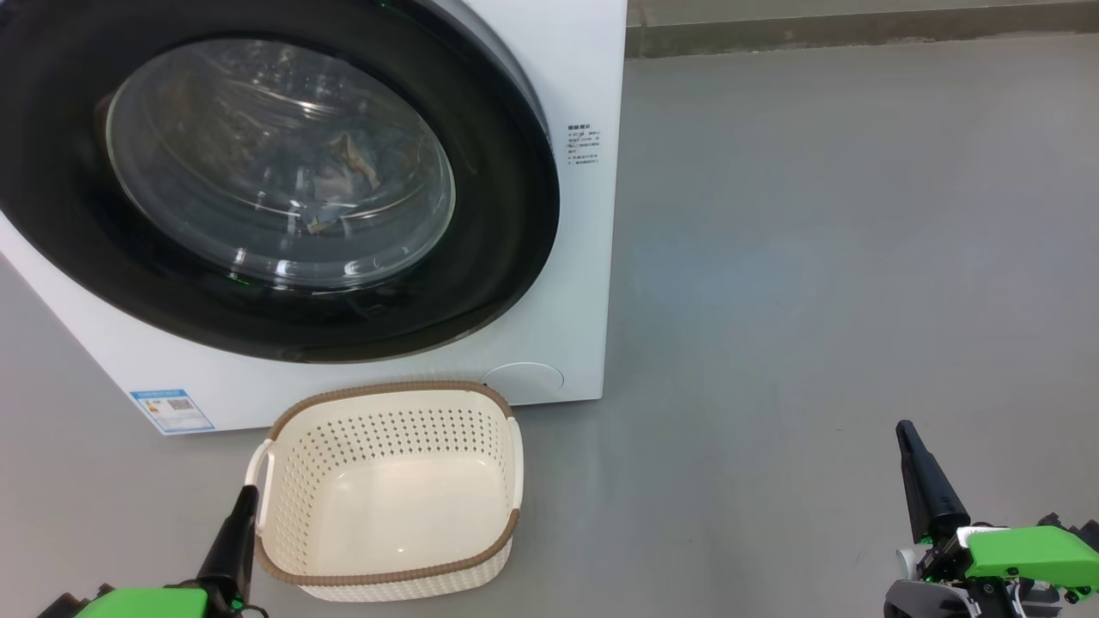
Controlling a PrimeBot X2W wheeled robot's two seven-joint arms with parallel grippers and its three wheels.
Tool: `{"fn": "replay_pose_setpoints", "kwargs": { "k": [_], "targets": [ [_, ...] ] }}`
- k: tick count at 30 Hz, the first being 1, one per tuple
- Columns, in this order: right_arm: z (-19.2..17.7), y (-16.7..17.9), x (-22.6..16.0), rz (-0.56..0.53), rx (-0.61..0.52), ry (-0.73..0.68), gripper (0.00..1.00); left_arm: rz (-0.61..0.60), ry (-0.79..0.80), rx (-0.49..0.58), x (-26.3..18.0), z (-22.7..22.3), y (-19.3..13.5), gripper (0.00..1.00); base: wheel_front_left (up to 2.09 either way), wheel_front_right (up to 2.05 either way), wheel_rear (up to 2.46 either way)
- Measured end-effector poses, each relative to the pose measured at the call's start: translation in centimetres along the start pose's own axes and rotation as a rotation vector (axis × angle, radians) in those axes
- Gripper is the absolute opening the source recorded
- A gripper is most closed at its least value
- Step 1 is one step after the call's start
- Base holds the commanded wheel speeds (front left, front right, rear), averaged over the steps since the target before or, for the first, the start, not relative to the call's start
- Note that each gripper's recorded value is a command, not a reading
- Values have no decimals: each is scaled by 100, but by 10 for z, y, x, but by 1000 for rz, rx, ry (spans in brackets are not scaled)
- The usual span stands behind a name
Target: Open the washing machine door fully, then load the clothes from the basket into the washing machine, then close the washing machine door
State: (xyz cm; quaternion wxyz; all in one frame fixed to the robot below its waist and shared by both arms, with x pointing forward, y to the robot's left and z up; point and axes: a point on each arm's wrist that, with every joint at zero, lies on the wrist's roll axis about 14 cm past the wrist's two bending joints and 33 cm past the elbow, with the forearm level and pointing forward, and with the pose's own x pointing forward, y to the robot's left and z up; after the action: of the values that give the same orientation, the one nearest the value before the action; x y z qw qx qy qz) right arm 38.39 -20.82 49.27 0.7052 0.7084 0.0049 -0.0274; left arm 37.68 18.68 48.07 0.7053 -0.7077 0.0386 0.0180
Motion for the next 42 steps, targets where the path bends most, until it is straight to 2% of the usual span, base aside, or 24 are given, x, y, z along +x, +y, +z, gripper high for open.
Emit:
{"fn": "replay_pose_setpoints", "kwargs": {
  "k": [42],
  "targets": [
    [0,0,0,0,0,0,0,0,0,0,0,0,0,0,0,0,0]
  ]
}}
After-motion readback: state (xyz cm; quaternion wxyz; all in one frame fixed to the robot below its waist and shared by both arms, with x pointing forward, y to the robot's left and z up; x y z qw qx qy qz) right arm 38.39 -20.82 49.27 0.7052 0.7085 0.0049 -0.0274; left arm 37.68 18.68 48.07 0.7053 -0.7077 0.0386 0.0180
